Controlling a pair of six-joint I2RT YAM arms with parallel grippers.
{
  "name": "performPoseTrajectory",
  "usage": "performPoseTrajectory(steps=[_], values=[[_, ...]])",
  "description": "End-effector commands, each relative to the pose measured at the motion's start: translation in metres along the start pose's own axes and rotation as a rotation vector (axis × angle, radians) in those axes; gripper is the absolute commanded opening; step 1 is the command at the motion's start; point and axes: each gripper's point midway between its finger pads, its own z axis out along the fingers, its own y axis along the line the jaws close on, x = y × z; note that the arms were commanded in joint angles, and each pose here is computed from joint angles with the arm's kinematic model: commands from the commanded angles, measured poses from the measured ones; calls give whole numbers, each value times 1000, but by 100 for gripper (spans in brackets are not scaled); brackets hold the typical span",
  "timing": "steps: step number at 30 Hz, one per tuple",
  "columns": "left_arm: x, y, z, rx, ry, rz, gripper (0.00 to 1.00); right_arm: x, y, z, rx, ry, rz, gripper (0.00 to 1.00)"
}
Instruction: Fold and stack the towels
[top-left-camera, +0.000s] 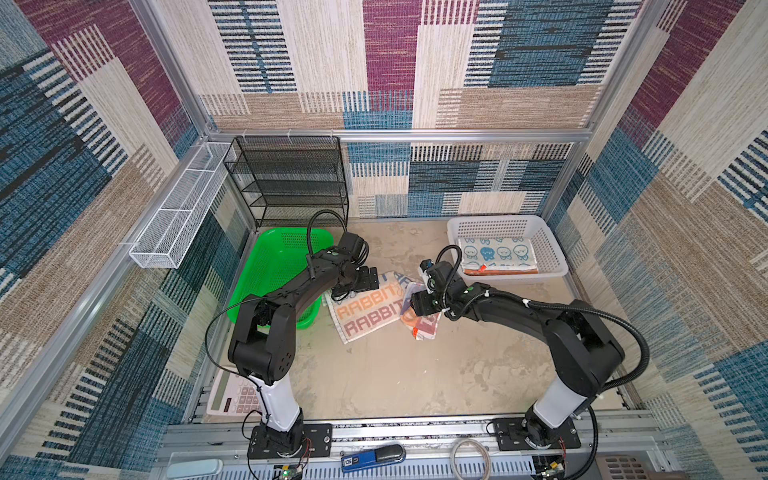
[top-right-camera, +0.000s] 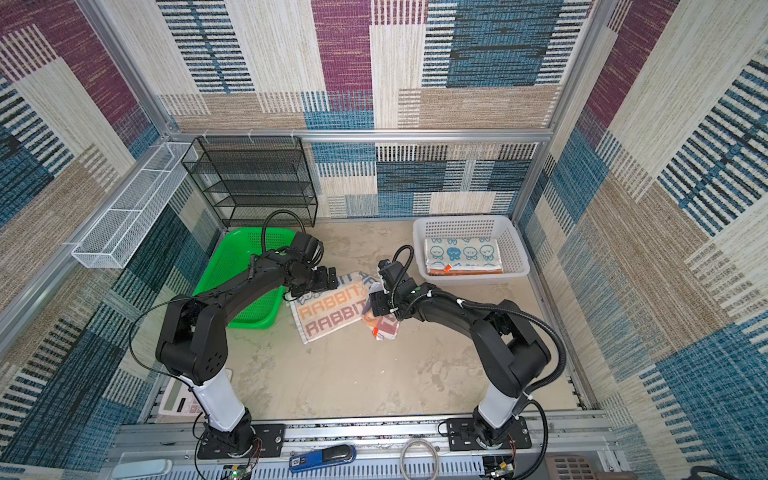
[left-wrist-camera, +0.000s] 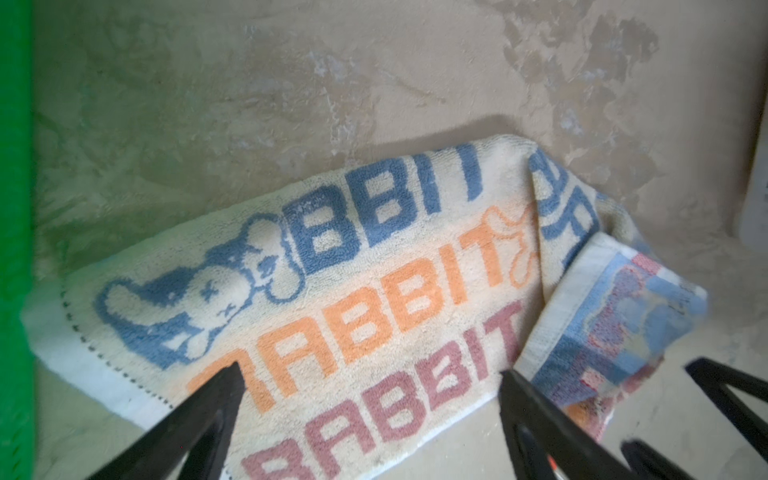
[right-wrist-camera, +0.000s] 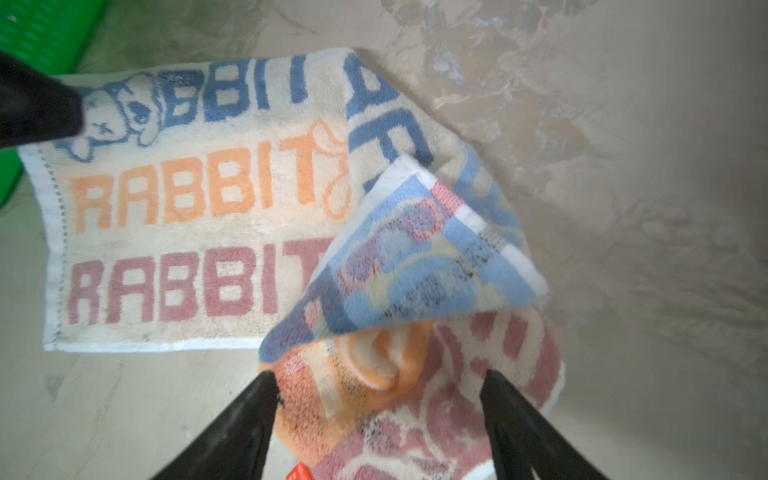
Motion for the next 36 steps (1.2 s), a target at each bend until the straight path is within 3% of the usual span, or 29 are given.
performPoseTrajectory(steps=[1,4,7,11,13,17,21,26,28,32,36], values=[[19,-12,-4,37,35,-6,99,-4,3,18,-2,25,-27,74],[42,-22,4,63,78,1,99,-10,2,34,8,34,-16,63],[64,-14,20,44,132,-10,99,-20,-8,36,18,28,12,35],[83,-2,40,7,195,-14,99,-41,-34,21,37,-10,53,20],[91,-2,49,5,229,-15,99,-53,-47,16,43,-28,60,17],[98,-16,56,21,246,-1,99,-75,-57,25,58,-18,36,20],[101,-48,62,84,258,9,99,-100,-55,39,60,-24,18,30],[105,-88,67,244,261,-38,99,-130,-51,15,69,-94,31,62],[100,-98,60,292,235,-44,98,-135,-48,-6,59,-124,41,70],[80,-90,24,281,138,-24,99,-110,-23,-35,-62,-130,73,78],[65,-65,-17,254,49,-37,98,-60,7,-40,-122,-87,67,77]])
